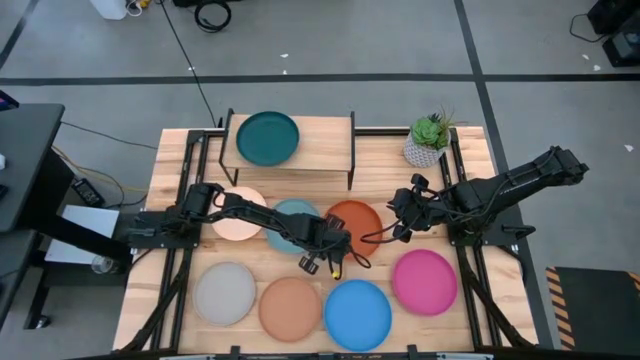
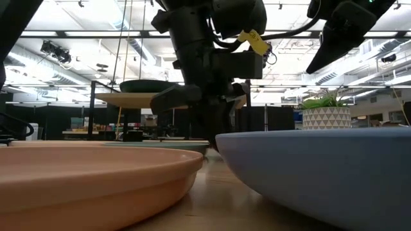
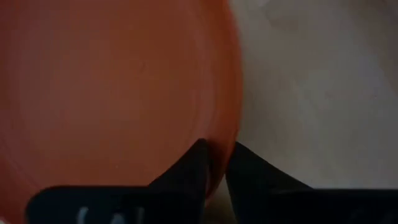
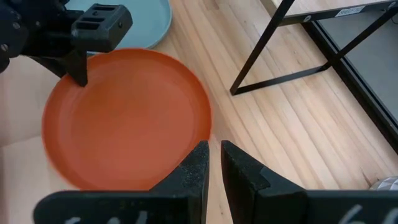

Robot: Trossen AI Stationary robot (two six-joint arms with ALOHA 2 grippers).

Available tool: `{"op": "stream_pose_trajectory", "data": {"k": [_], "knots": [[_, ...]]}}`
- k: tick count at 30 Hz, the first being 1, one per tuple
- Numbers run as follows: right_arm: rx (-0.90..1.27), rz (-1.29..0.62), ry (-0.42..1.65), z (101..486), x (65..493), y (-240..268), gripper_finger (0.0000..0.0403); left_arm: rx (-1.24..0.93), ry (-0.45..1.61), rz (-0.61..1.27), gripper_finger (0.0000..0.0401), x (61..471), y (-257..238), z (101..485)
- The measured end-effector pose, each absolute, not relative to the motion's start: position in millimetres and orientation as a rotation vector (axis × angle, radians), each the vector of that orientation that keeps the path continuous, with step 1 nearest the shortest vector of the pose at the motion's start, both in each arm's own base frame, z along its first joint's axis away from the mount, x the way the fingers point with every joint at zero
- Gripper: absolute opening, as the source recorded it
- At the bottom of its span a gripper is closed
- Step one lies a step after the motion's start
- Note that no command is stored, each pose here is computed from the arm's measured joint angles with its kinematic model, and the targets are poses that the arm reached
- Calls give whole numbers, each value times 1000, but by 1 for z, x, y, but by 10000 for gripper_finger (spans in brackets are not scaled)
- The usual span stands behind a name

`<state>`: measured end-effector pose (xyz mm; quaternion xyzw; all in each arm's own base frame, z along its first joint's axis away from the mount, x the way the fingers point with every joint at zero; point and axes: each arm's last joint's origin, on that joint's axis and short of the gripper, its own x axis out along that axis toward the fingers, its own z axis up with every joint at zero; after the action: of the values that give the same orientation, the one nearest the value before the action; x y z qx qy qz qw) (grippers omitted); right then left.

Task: Place and stack plates onto a shelf
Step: Stack the orange plate on the dark blue plate on the shelf

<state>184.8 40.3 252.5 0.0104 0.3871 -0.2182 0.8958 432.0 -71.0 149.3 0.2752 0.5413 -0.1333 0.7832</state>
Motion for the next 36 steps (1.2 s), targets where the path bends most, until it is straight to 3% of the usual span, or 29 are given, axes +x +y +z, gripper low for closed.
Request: {"op": "stream_pose_trajectory", "data": {"k": [6,14,24,36], "knots": [[22,-452,802,253,185,40,49,652,1172,-276,23,432,-72,150],[13,-453,813,252,184,40,49,719,1171,-297,17,432,-89,165],[7,-464,828,251,182,39,49,658,1232,-285,16,424,-110,208],[-9,-491,820,252,180,38,49,544,1142,-50,15,373,-108,298]]}}
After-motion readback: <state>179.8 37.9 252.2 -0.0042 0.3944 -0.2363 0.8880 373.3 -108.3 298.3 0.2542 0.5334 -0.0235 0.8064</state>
